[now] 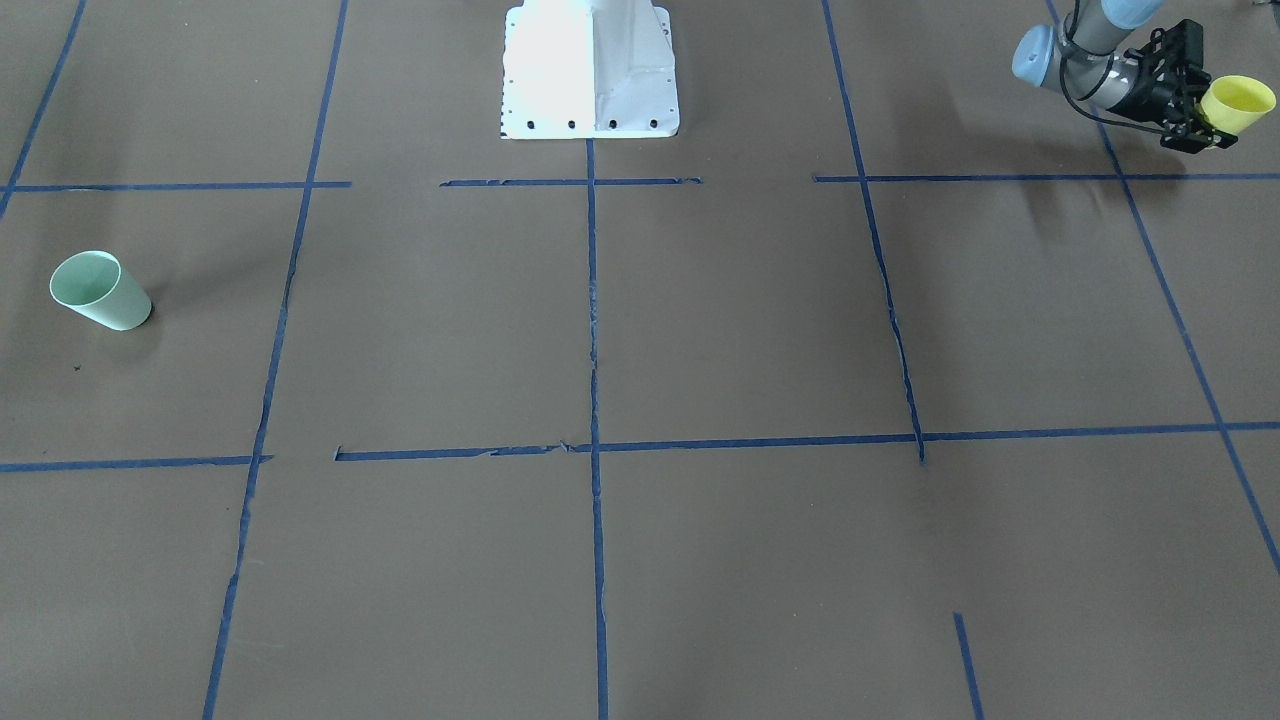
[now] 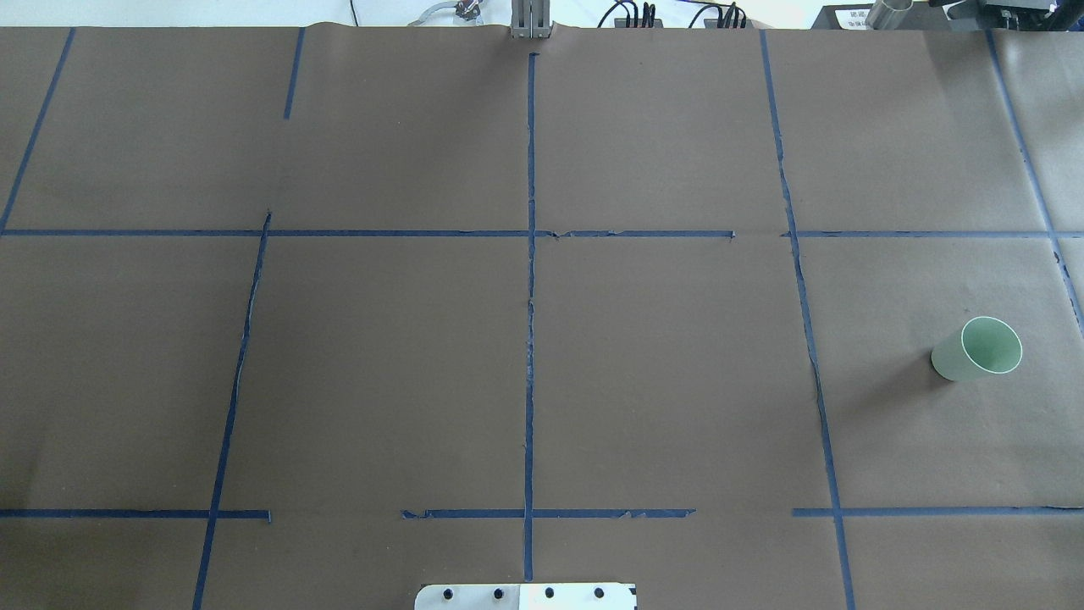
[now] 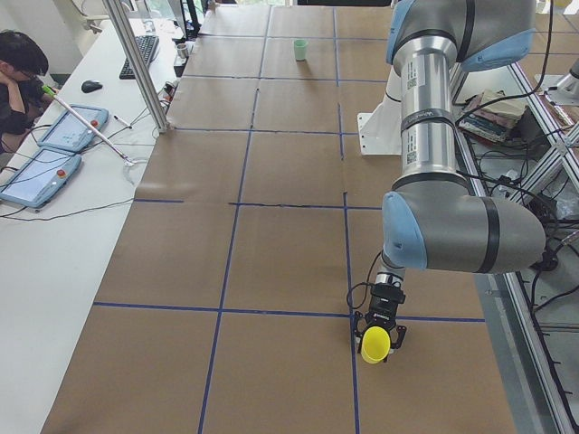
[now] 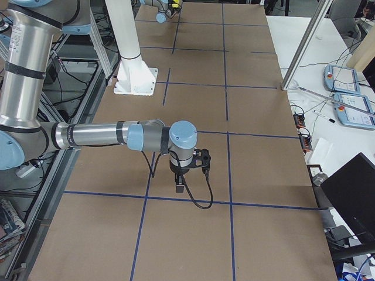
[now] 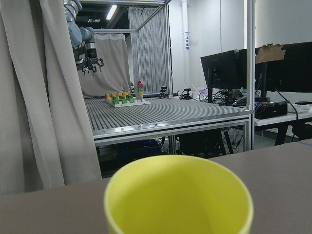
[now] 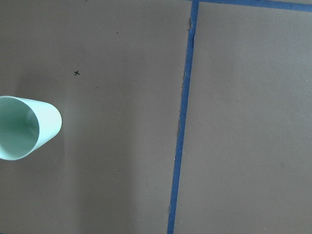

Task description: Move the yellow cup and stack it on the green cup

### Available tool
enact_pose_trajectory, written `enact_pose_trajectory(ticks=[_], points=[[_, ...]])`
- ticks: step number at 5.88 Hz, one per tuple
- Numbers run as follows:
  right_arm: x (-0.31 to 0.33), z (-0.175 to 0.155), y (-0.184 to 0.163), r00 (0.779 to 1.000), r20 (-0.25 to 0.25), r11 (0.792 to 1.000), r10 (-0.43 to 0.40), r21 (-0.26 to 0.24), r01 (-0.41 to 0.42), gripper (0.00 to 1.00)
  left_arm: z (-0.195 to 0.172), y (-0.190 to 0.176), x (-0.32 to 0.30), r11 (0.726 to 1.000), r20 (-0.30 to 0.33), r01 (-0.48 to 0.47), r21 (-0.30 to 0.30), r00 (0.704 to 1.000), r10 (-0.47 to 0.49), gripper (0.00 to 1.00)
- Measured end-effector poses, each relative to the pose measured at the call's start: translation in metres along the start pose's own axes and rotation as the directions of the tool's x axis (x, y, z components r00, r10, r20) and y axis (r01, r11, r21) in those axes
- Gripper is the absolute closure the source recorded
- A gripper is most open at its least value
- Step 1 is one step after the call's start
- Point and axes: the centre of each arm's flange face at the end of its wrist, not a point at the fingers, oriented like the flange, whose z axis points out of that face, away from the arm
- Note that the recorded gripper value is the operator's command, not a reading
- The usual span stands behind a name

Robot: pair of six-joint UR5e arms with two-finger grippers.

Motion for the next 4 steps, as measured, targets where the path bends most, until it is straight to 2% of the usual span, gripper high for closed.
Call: enact_pose_trajectory(ticks=[2, 4], points=[[0.0, 0.001, 0.0, 1.0, 0.002, 1.0, 0.002, -0.002, -0.002, 0.0, 0.042, -0.012, 0.014, 1.0, -0.1, -0.025, 0.006, 0.995, 0.025, 0.5], [0.0, 0.001, 0.0, 1.0, 0.002, 1.0, 0.004, -0.002, -0.004, 0.0, 0.106, -0.022, 0.026, 0.999, -0.155, -0.052, 0.002, 0.987, 0.052, 0.53]])
